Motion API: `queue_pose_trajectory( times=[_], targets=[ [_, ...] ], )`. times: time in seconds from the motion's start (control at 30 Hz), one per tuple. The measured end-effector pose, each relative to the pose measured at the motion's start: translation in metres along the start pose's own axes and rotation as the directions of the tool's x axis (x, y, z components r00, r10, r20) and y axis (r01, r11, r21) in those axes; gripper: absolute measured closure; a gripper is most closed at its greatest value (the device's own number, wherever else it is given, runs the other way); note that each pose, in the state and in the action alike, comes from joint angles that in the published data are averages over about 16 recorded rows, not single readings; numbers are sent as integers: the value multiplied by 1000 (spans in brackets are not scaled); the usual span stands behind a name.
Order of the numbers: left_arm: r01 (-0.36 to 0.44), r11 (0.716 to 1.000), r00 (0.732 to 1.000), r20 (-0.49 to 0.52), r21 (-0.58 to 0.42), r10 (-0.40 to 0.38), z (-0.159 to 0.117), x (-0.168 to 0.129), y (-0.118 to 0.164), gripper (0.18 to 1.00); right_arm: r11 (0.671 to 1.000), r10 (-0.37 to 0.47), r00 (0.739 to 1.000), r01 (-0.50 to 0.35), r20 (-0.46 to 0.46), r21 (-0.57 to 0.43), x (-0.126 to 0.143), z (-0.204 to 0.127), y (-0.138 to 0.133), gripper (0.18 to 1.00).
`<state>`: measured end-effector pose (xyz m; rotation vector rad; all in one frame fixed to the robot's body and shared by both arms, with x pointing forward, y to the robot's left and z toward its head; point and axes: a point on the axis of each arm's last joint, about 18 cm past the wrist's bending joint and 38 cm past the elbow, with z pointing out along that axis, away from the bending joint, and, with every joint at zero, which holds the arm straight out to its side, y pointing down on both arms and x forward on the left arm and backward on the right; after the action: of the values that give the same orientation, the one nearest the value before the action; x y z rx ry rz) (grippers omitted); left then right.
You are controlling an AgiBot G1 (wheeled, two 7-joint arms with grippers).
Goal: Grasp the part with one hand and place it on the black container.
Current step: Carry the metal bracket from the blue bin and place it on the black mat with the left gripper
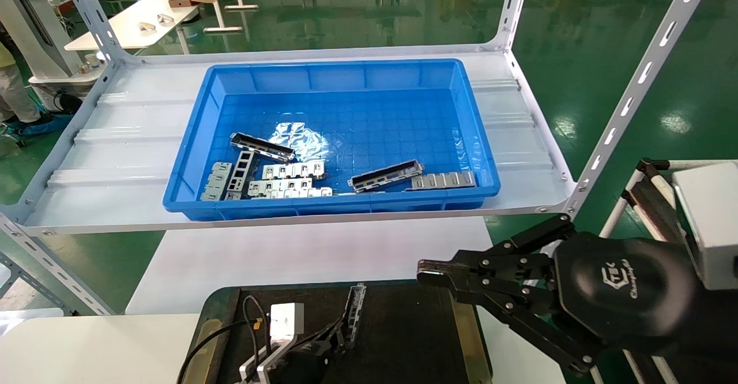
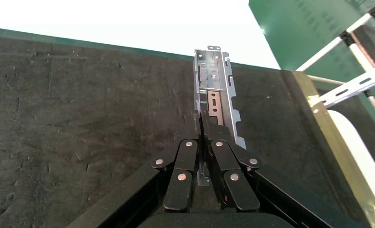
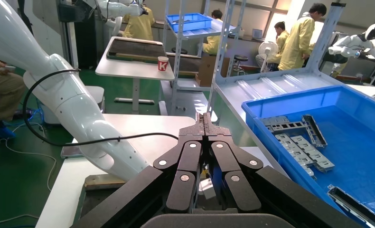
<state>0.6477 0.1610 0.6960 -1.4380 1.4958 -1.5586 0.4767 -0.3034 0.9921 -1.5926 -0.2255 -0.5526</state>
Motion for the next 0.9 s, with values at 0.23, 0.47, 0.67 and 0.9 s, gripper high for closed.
queue_pose_trajectory(
  times=[0.23, 0.47, 0.67, 0.9],
  targets=[
    [8, 1000, 999, 44, -4, -8, 10, 7, 3, 992, 1000, 0, 1000, 0, 0, 0, 0, 0, 0, 988],
    [11, 1000, 997, 71, -8, -11, 18, 10, 7, 992, 1000, 0, 1000, 0, 0, 0, 0, 0, 0, 988],
    [11, 1000, 996, 85, -13, -10, 22, 10, 10, 992, 1000, 0, 1000, 0, 0, 0, 0, 0, 0, 988],
    [9, 1000, 995, 95, -19, -8, 24, 9, 13, 992, 1000, 0, 1000, 0, 0, 0, 0, 0, 0, 988]
  ],
)
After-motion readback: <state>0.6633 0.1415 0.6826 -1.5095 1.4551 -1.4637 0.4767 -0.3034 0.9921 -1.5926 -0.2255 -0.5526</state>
